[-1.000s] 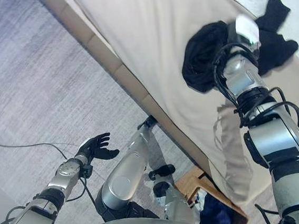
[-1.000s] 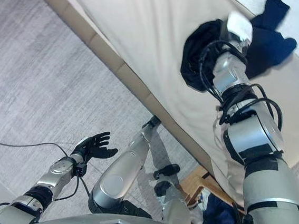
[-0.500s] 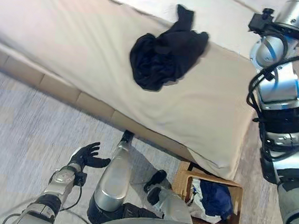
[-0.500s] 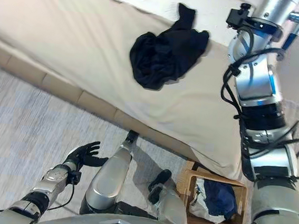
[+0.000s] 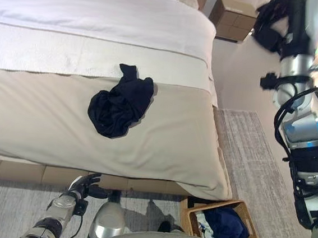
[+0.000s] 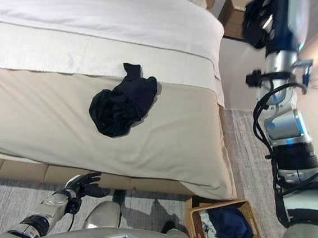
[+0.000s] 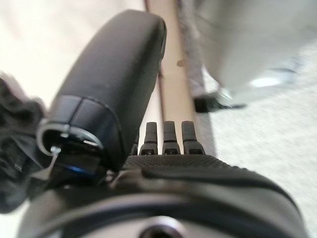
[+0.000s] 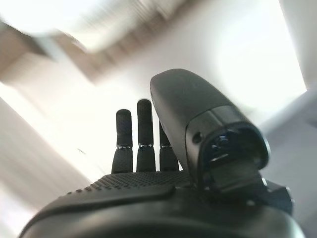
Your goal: Pick up the clothes from the bed and place them into the basket
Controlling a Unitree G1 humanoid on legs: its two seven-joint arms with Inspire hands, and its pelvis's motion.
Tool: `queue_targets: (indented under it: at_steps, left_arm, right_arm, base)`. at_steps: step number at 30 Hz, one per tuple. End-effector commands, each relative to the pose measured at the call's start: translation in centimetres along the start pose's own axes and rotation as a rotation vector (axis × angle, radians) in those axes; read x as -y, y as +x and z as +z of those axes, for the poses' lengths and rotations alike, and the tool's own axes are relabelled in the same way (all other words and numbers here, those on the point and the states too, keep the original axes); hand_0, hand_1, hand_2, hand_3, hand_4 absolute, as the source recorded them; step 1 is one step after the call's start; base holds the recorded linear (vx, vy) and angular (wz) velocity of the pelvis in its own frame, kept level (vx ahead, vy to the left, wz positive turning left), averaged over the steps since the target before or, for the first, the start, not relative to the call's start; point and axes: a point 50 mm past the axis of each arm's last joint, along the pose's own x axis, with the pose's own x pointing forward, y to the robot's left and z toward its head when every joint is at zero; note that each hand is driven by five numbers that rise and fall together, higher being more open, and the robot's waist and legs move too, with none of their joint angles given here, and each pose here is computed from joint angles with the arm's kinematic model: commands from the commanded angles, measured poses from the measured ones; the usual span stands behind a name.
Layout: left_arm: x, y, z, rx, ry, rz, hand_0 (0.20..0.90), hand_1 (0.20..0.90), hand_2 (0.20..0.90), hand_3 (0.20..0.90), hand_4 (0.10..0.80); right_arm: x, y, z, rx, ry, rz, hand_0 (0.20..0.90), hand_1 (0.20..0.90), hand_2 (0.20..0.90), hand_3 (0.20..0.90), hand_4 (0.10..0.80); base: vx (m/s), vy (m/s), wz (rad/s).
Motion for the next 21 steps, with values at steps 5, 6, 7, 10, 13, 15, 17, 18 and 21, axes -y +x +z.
queue_targets:
  at_steps: [5,6,7,10,13,15,17,18,21]
  left_arm:
    - [0.0,-0.6,-3.4,-0.145,0.099,-0.029,0.900,0.900,0.900,0.900,0.800]
    - [-0.3,-0.7,-3.6,-0.155,0.095,-0.022,0.900,0.900,0.900,0.900,0.800]
    - [-0.5,-0.7,-3.7,-0.160,0.096,-0.020,0.900,0.900,0.900,0.900,0.800]
    - [-1.2,-0.9,-3.8,-0.165,0.090,-0.006,0.900,0.900,0.900,0.900,0.800]
    - [-1.8,-1.1,-3.8,-0.162,0.086,0.008,0.900,0.900,0.900,0.900,0.800]
    - [-2.2,-1.1,-3.5,-0.151,0.084,0.017,0.900,0.900,0.900,0.900,0.800]
    - [-2.3,-1.1,-3.2,-0.140,0.081,0.019,0.900,0.900,0.900,0.900,0.800]
    - [-2.4,-1.0,-2.8,-0.128,0.083,0.018,0.900,0.900,0.900,0.900,0.800]
    - [-2.5,-0.9,-2.1,-0.096,0.083,0.013,0.900,0.900,0.900,0.900,0.800]
  right_arm:
    - [-2.1,1.2,0.8,0.023,-0.103,0.189,0.900,0.900,0.900,0.900,0.800]
    - [-2.6,1.2,0.4,0.007,-0.122,0.211,0.900,0.900,0.900,0.900,0.800]
    - [-3.0,1.2,0.3,-0.006,-0.131,0.228,0.900,0.900,0.900,0.900,0.800]
    - [-4.4,1.1,-0.6,-0.054,-0.177,0.278,0.900,0.900,0.900,0.900,0.800]
    - [-5.5,1.1,-1.1,-0.085,-0.215,0.312,0.900,0.900,0.900,0.900,0.800]
    - [-6.1,1.2,-1.3,-0.104,-0.238,0.335,0.900,0.900,0.900,0.900,0.800]
    - [-6.6,1.3,-1.2,-0.107,-0.257,0.356,0.900,0.900,0.900,0.900,0.800]
    - [-6.9,1.3,-1.2,-0.115,-0.267,0.362,0.900,0.900,0.900,0.900,0.800]
    - [-7.7,1.5,-1.0,-0.106,-0.342,0.383,0.900,0.900,0.900,0.900,0.800]
  base:
    - [0.060,0.026,0.20]
    - [0.041,0.034,0.31]
    - [0.033,0.048,0.26]
    - [0.020,0.061,0.33]
    - [0.025,0.056,0.28]
    - [0.001,0.066,0.26]
    - [-0.015,0.067,0.36]
    - [-0.025,0.064,0.29]
    - [-0.026,0.076,0.18]
